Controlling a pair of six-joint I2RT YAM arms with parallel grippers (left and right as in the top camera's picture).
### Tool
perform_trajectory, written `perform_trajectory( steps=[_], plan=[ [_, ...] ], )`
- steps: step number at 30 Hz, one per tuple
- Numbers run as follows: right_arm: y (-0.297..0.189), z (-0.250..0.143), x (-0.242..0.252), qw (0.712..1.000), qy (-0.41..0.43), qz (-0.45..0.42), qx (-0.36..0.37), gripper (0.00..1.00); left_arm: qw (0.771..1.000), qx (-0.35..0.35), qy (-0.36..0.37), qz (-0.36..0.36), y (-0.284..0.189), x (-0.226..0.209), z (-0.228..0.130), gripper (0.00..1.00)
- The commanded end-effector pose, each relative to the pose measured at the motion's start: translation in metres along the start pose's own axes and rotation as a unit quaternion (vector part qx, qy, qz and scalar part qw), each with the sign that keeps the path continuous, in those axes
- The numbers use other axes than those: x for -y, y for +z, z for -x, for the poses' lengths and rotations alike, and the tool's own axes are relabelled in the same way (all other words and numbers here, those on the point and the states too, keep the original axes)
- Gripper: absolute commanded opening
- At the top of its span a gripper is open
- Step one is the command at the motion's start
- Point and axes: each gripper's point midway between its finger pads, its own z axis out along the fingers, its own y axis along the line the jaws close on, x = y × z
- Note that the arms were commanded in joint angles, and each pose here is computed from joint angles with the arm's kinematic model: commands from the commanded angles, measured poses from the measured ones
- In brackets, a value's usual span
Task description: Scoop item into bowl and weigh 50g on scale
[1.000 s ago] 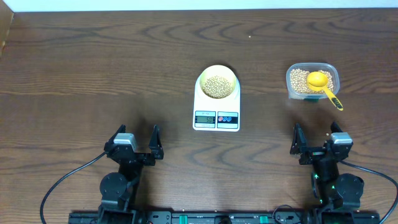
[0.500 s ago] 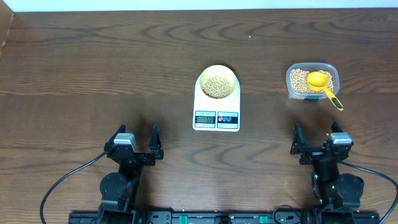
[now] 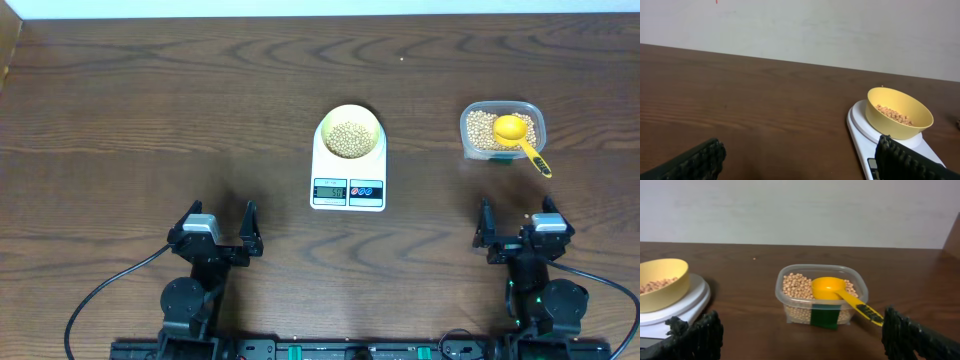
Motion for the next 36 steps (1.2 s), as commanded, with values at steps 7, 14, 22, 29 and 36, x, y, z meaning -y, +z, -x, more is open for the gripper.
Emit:
perform_trajectory(
  steps=[7, 14, 22, 29, 36],
  plan=[
    [-0.001, -0.001, 0.007, 1.0, -0.016, -0.017, -0.001, 0.99, 1.0, -0.023, -0.005, 0.01, 0.001, -0.005, -0.015, 0.97],
    [-0.001, -0.001, 0.007, 1.0, -0.016, -0.017, -0.001, 0.99, 1.0, -0.023, -0.005, 0.01, 0.001, -0.005, -0.015, 0.97],
    [-0.001, -0.001, 0.007, 1.0, -0.016, -0.017, -0.001, 0.99, 1.0, -0.023, -0.005, 0.01, 0.001, -0.005, -0.015, 0.97],
    [-0.001, -0.001, 0.007, 1.0, -0.016, -0.017, -0.001, 0.99, 1.0, -0.023, -0.005, 0.01, 0.001, -0.005, -0.015, 0.97],
    [-0.001, -0.001, 0.007, 1.0, -0.016, -0.017, -0.001, 0.99, 0.997, -0.027, 0.06, 0.044, 0.001, -0.017, -0.016, 0.97]
  ],
)
